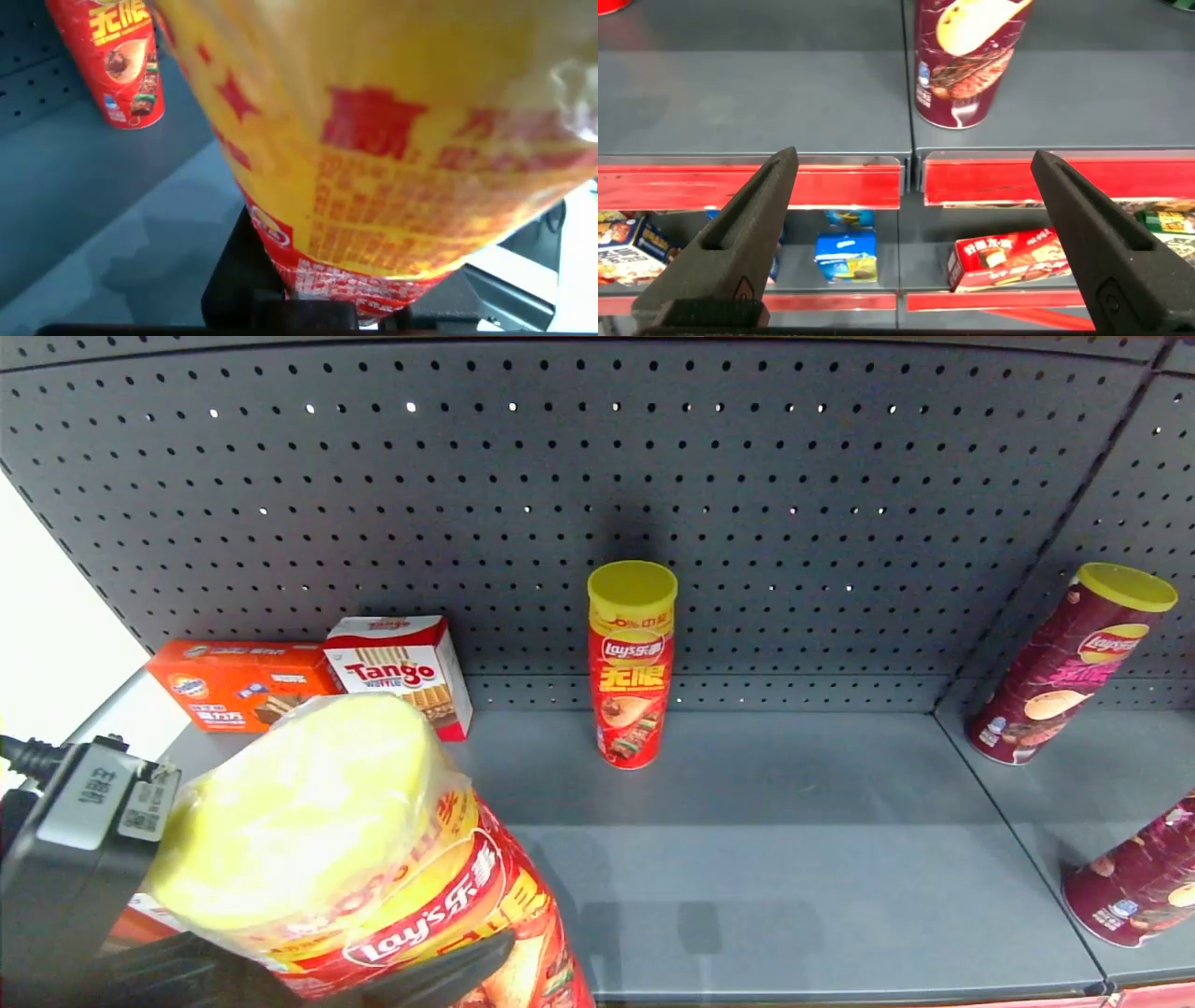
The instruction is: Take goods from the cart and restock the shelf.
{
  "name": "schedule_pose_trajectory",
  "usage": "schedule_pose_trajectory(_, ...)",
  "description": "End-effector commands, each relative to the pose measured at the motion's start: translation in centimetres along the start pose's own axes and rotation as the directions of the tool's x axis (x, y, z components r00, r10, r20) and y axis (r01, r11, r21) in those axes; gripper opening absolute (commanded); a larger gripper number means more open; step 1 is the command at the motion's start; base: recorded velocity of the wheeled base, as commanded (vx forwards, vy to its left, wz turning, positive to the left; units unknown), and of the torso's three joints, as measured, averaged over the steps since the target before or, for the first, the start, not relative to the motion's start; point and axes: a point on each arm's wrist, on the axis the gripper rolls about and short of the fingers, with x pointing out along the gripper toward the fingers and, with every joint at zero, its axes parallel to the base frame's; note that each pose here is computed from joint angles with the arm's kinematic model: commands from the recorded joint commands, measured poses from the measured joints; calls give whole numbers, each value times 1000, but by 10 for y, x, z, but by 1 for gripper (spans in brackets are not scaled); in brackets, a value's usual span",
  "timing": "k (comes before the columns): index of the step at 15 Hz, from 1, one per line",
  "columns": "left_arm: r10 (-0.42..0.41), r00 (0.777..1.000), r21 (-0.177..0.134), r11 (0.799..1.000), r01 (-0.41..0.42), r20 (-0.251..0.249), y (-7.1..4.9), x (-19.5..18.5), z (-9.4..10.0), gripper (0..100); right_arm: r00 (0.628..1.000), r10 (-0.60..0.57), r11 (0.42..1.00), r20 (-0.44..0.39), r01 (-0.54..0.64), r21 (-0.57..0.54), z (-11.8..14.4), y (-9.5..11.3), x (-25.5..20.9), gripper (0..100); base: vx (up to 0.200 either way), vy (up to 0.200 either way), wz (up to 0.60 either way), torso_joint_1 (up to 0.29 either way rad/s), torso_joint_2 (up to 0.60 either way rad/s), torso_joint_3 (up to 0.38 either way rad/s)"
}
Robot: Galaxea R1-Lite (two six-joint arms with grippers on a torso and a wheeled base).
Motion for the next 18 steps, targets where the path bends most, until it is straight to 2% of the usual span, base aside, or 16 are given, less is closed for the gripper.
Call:
schedule_pose_trajectory(1,7,1000,-1,1000,-7,12,1,-3,2,0,1000,0,1000,-1,0,0,0,0,0,100,0,0,0,0,0,0)
schedule_pose_trajectory(4,23,999,-4,1000,-23,34,4,0,4,0,1000,1,1000,-1,-1,-2,0,0,0,100,0,0,0,0,0,0)
schedule_pose_trajectory(8,86,996,-13,996,-86,29,13,-4,1,0,999,21,1000,-32,-21,1,1,0,2,100,0,0,0,0,0,0)
schedule_pose_trajectory(9,101,994,-19,995,-100,43,16,-4,5,0,997,79,997,-1,-79,12,13,1,-1,100,0,0,0,0,0,0)
schedule_pose_trajectory(10,105,993,-31,994,-103,51,17,-1,9,0,988,155,985,8,-156,74,86,2,4,100,0,0,0,0,0,0)
schedule_pose_trajectory(11,102,994,-39,994,-101,42,18,4,9,0,983,177,981,-42,-173,83,95,3,13,100,0,0,0,0,0,0)
schedule_pose_trajectory(12,102,994,-38,994,-100,46,19,7,10,0,943,332,941,-32,-329,79,114,4,14,100,0,0,0,0,0,0)
schedule_pose_trajectory(13,102,994,-39,994,-100,49,21,12,11,0,902,430,901,-43,-426,83,120,6,17,100,0,0,0,0,0,0)
schedule_pose_trajectory(14,102,994,-40,994,-100,46,21,14,10,0,884,464,884,-57,-459,87,121,6,19,100,0,0,0,0,0,0)
schedule_pose_trajectory(15,102,994,-41,994,-101,39,22,17,9,0,813,573,820,-107,-566,86,122,10,28,100,0,0,0,0,0,0)
schedule_pose_trajectory(16,102,994,-41,994,-101,39,22,17,9,0,813,573,820,-107,-566,86,122,10,28,100,0,0,0,0,0,0)
schedule_pose_trajectory(17,104,994,-42,994,-103,34,23,18,9,0,743,646,762,-176,-641,90,122,16,42,100,0,0,0,0,0,0)
schedule_pose_trajectory(18,107,994,-43,993,-105,37,24,18,10,0,700,677,729,-228,-680,78,123,22,54,100,0,0,0,0,0,0)
